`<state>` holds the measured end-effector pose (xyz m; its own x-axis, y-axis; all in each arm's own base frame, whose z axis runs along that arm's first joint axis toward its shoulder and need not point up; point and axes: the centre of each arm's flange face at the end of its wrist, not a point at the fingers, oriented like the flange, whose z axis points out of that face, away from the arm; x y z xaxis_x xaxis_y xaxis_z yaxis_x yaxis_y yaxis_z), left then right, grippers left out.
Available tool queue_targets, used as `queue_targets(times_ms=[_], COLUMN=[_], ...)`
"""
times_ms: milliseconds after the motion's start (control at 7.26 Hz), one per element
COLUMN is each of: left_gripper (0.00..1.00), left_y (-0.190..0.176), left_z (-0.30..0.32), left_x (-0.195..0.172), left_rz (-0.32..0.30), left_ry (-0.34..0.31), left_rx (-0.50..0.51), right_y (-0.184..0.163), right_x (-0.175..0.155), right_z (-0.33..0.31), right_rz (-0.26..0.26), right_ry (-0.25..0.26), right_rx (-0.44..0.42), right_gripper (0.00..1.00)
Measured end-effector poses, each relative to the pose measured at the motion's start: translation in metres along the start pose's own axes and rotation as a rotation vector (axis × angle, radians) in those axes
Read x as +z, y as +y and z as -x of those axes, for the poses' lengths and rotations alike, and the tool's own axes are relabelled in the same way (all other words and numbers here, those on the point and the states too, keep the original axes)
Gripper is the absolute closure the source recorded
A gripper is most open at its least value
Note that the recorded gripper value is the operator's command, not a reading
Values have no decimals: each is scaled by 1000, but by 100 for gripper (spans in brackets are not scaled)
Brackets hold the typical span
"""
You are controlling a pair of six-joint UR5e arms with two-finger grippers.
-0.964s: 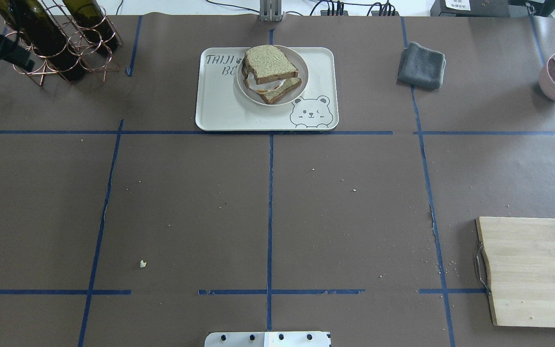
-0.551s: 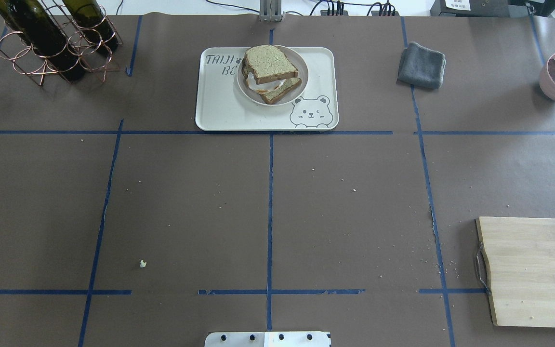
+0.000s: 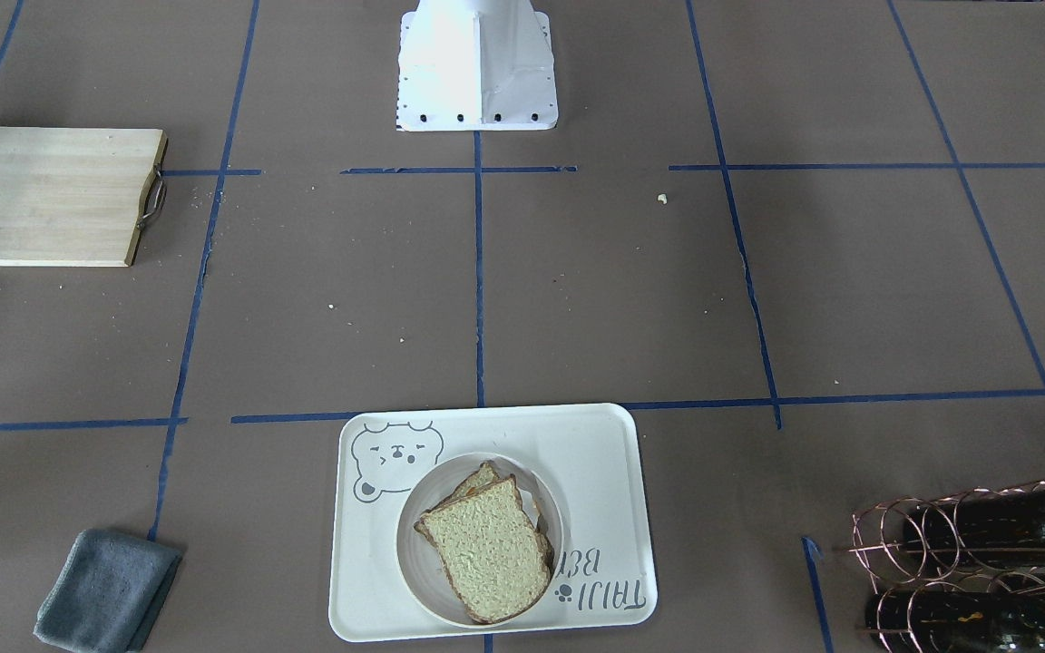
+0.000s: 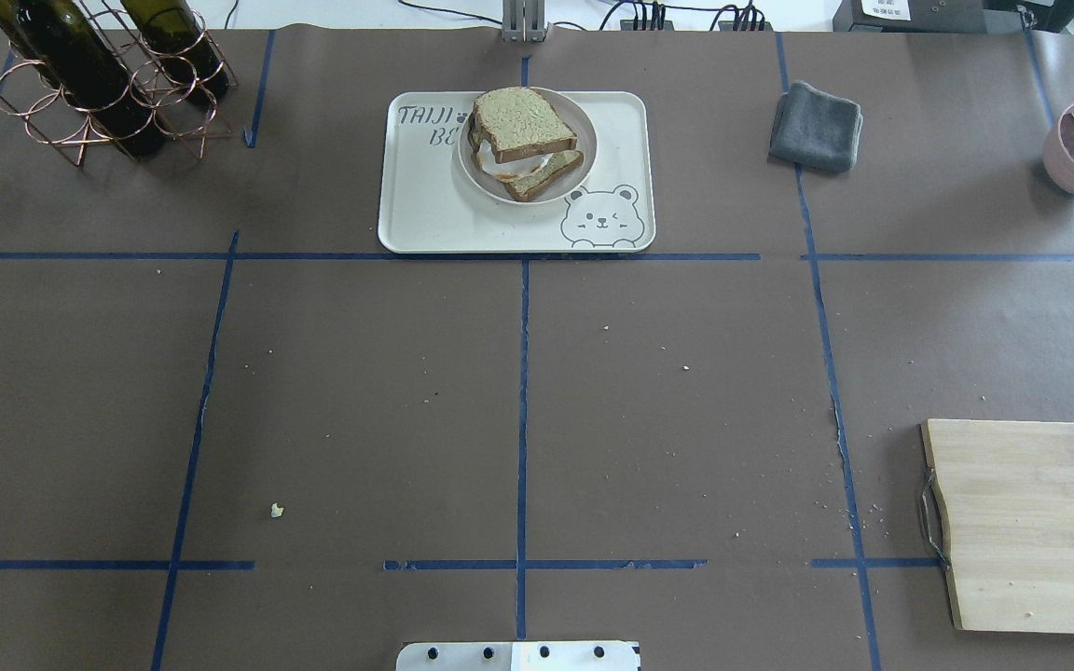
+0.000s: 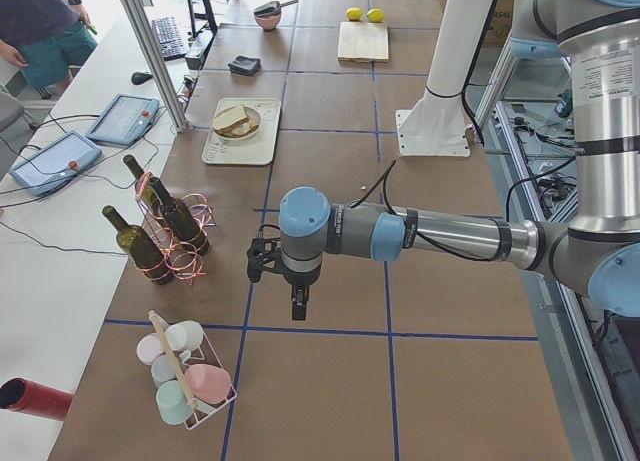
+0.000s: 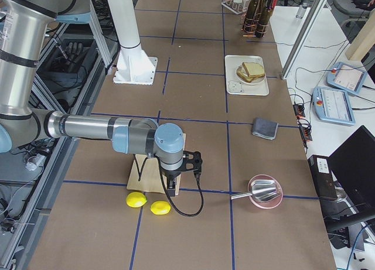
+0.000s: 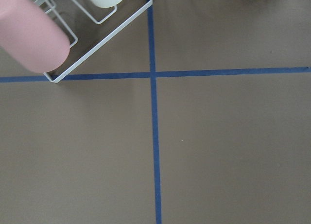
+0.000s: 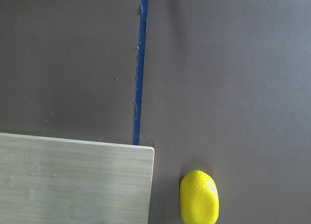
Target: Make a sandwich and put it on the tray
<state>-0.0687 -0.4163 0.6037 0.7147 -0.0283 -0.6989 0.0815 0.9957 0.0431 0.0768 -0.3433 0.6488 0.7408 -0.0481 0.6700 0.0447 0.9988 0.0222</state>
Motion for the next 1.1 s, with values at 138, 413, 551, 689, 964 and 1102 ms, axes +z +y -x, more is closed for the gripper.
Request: queue_targets(times_ms=[138,413,551,689,964,1102], left_gripper=[0,0,0,0,0,0], left_y=[11,20,20,20,19,18], left_z=[10,17,17,17,14,13], left_x=[2,5,4,3,0,-1], left_rz=[6,16,15,14,5,1], left_ry=[-1,-6,-10,-11,-11,-13], left_rx=[6,55,67,72,82,87], right_y=[0,0,0,0,2,3], right_x=[-1,-4,-5,-5,-4,-3], right_z=[0,1,1,1,0,-1], right_rz=[-2,-10,-11,-11,-9,-7], right_ry=[-1,-1,-1,-2,-2,-2], right_rx=[-1,-1,1,3,6,8], right_gripper=[0,0,0,0,0,0])
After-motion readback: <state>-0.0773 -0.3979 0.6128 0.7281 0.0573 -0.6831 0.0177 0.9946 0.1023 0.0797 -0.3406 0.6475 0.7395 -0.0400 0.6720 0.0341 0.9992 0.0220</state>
